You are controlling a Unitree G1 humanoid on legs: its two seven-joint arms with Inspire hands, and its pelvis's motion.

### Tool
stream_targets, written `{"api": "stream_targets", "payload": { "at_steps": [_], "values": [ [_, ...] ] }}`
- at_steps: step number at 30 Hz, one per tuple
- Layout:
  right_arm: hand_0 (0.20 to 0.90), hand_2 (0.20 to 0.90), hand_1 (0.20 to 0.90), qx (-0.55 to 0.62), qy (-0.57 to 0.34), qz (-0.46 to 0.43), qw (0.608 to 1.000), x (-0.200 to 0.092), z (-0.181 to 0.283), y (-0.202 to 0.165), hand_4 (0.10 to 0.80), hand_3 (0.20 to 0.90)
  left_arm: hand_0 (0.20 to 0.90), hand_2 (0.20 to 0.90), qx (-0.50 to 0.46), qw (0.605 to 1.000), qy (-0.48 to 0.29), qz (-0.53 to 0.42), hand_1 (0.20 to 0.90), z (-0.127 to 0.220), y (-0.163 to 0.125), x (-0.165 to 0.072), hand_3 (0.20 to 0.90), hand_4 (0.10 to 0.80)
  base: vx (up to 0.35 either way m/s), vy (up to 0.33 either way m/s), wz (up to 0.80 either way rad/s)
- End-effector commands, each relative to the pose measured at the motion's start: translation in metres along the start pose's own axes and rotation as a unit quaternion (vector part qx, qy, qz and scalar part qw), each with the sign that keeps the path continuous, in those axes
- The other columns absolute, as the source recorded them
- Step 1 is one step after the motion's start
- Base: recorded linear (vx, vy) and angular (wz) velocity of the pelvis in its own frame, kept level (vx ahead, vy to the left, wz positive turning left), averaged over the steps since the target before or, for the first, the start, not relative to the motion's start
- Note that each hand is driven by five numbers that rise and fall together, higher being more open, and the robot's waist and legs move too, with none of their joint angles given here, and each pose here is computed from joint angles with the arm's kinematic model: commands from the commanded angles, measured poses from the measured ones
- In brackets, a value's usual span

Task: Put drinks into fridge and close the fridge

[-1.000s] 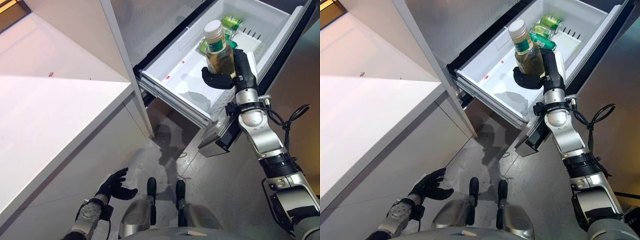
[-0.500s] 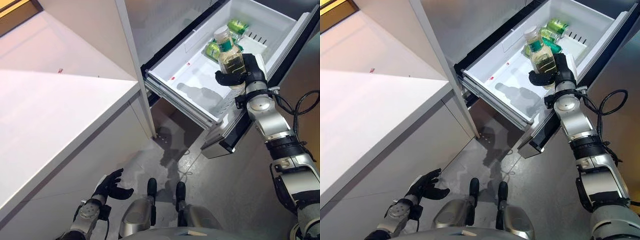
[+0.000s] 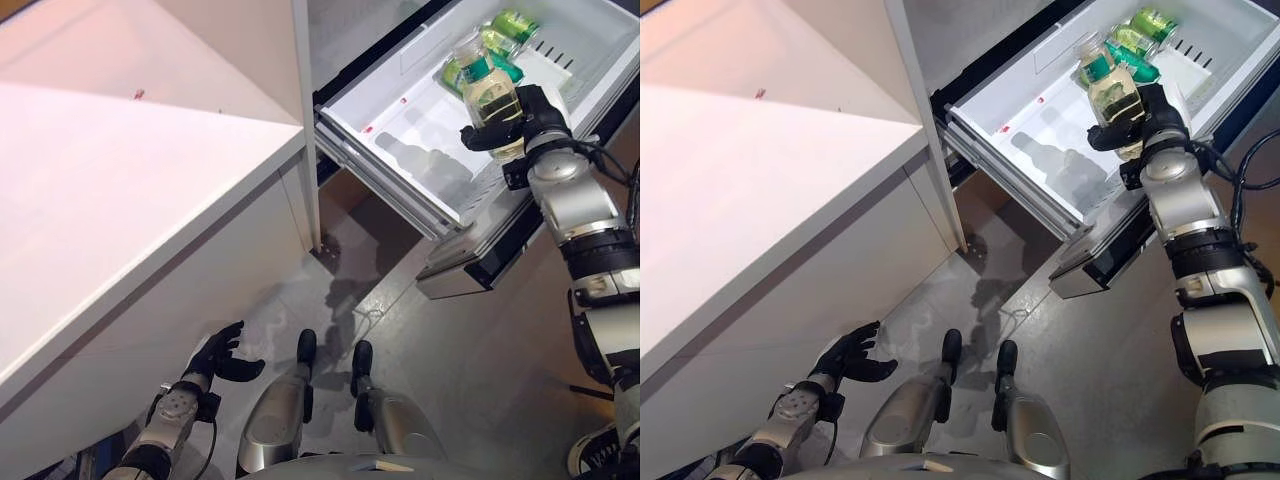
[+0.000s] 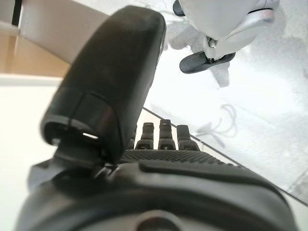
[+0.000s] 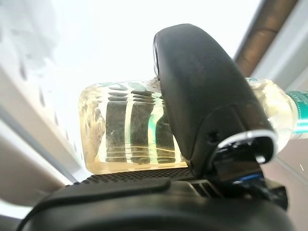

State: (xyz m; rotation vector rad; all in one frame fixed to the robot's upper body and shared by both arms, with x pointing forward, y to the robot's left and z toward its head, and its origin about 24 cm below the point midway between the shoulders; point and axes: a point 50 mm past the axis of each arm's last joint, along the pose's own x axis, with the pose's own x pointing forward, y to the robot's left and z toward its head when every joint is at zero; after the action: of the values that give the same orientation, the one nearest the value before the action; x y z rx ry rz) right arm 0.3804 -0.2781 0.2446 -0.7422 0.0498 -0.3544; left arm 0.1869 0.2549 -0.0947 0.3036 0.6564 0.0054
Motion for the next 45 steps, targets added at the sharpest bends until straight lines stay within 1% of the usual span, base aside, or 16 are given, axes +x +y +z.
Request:
{"api": "stream_targets", "payload": {
  "at_steps": [1, 9, 14, 21, 27, 28, 29, 30, 35, 42, 45],
  "values": [
    [0.300, 0.300, 0.300, -0.046, 0.158, 0.051, 0.985, -0.005, -0.072, 0.004, 0.100, 0.200, 0.900, 0.900, -0.005, 0.999, -0.004, 0.038, 0.900, -0.005, 0.021, -0.007, 0.900, 0.800, -0.039, 0.024, 0.06],
    [0.300, 0.300, 0.300, -0.086, 0.222, 0.091, 0.967, -0.007, -0.094, -0.008, 0.100, 0.200, 0.900, 0.900, -0.015, 0.999, -0.024, 0.044, 0.900, 0.007, 0.025, -0.005, 0.900, 0.800, -0.016, 0.055, 0.11],
    [0.300, 0.300, 0.300, -0.089, 0.248, 0.116, 0.958, -0.009, -0.105, -0.007, 0.100, 0.200, 0.900, 0.900, -0.025, 0.998, -0.035, 0.050, 0.900, 0.013, 0.028, -0.004, 0.900, 0.800, -0.022, 0.060, 0.12],
    [0.300, 0.300, 0.300, -0.070, 0.268, 0.101, 0.955, -0.008, -0.121, -0.018, 0.100, 0.200, 0.900, 0.900, -0.041, 0.997, -0.054, 0.044, 0.900, 0.018, 0.014, -0.004, 0.900, 0.800, -0.031, 0.145, 0.19],
    [0.300, 0.300, 0.300, -0.036, 0.264, 0.076, 0.961, -0.006, -0.123, -0.025, 0.100, 0.200, 0.900, 0.900, -0.058, 0.995, -0.066, 0.052, 0.900, 0.027, 0.018, -0.002, 0.900, 0.800, -0.064, 0.116, 0.14],
    [0.460, 0.460, 0.460, -0.029, 0.264, 0.075, 0.961, -0.006, -0.123, -0.025, 0.287, 0.387, 0.900, 0.900, -0.059, 0.995, -0.064, 0.054, 0.900, 0.027, 0.019, -0.002, 0.900, 0.800, -0.039, 0.097, 0.08],
    [0.766, 0.766, 0.766, -0.025, 0.265, 0.072, 0.961, -0.006, -0.123, -0.025, 0.644, 0.744, 0.900, 0.900, -0.060, 0.995, -0.064, 0.056, 0.900, 0.027, 0.020, -0.002, 0.900, 0.800, -0.038, 0.093, 0.12],
    [0.900, 0.900, 0.900, -0.027, 0.268, 0.067, 0.961, -0.006, -0.124, -0.027, 0.800, 0.900, 0.900, 0.900, -0.063, 0.994, -0.062, 0.057, 0.900, 0.026, 0.020, -0.003, 0.900, 0.800, -0.032, 0.076, 0.12],
    [0.900, 0.900, 0.900, -0.011, 0.258, 0.046, 0.965, -0.006, -0.127, -0.032, 0.800, 0.900, 0.900, 0.900, -0.066, 0.994, -0.056, 0.063, 0.900, 0.019, 0.020, -0.006, 0.900, 0.800, -0.024, 0.079, 0.04],
    [0.900, 0.900, 0.900, 0.040, 0.189, 0.040, 0.980, -0.003, -0.111, -0.037, 0.800, 0.900, 0.900, 0.900, -0.047, 0.995, -0.040, 0.075, 0.900, 0.007, 0.029, -0.012, 0.900, 0.800, -0.004, 0.020, 0.00],
    [0.900, 0.900, 0.900, 0.034, 0.150, 0.050, 0.987, -0.006, -0.104, -0.040, 0.800, 0.900, 0.900, 0.900, -0.029, 0.997, -0.027, 0.072, 0.900, 0.001, 0.031, -0.015, 0.900, 0.800, 0.025, 0.011, -0.08]
  ]
}}
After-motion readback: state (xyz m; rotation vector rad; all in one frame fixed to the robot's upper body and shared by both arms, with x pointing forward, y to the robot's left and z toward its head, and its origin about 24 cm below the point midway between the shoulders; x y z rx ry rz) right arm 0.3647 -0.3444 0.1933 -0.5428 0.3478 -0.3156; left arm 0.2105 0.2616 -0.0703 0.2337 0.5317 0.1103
